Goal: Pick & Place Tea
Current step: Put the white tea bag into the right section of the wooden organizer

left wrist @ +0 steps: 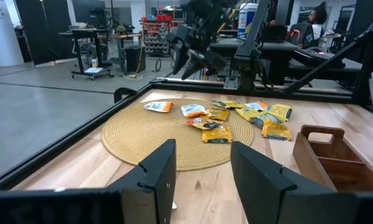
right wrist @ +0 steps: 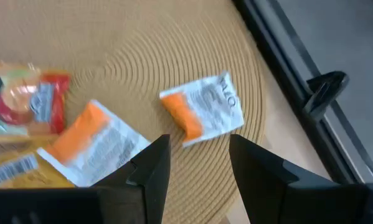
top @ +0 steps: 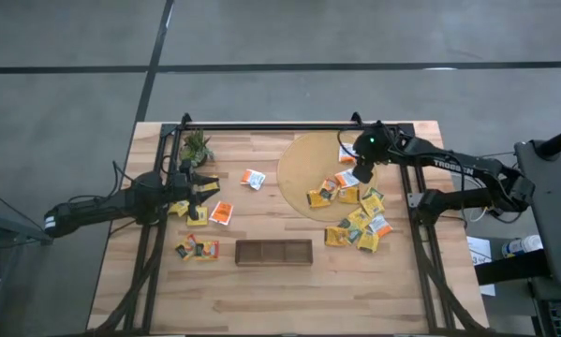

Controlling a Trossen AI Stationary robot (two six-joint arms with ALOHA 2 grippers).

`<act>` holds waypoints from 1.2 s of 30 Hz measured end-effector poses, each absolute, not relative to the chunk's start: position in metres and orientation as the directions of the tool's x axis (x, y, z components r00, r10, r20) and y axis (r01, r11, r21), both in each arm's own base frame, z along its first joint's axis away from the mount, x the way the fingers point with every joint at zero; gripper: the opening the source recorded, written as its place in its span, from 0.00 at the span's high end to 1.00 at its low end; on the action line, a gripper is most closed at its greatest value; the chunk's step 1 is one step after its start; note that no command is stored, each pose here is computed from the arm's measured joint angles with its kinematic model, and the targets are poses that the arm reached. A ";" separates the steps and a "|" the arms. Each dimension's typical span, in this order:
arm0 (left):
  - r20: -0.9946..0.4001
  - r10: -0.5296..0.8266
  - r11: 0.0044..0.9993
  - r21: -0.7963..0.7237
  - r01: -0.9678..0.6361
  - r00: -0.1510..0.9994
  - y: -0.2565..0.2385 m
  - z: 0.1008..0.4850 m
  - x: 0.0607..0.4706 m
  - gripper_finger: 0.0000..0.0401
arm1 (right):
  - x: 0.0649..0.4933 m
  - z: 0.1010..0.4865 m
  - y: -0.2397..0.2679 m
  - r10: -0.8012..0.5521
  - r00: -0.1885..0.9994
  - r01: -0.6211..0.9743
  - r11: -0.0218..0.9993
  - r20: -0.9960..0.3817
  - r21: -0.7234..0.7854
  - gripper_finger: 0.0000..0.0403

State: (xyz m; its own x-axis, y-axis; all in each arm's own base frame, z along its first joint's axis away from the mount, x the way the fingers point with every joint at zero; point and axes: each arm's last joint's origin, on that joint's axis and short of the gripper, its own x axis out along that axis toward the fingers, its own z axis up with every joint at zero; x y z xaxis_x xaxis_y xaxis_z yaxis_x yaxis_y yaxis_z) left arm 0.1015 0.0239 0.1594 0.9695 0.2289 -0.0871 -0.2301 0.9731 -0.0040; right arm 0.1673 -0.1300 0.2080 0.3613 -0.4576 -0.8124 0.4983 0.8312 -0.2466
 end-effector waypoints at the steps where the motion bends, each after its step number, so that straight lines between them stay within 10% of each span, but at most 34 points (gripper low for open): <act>1: -0.087 0.229 0.973 -0.004 -0.230 0.970 0.024 0.159 0.101 0.63 | 0.167 0.206 -0.129 -0.456 0.358 0.489 0.835 -0.815 -0.252 0.60; 15: -0.087 0.229 0.973 -0.004 -0.230 0.970 0.024 0.159 0.101 0.63 | 0.174 0.198 -0.137 -0.475 0.383 0.507 0.825 -0.792 -0.249 0.60; 36: -0.087 0.229 0.973 -0.004 -0.230 0.970 0.024 0.159 0.101 0.63 | 0.197 0.136 -0.184 -0.346 0.117 0.486 0.837 -0.931 -0.251 0.60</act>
State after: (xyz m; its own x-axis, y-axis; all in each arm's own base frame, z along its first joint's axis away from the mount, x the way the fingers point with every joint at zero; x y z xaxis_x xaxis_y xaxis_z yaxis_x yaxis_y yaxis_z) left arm 0.1015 0.0239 0.1594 0.9695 0.2289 -0.0871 -0.2302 0.9731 -0.0043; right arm 0.1967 -0.1839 0.1362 0.1167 -0.3464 -0.9308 0.4855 0.8375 -0.2508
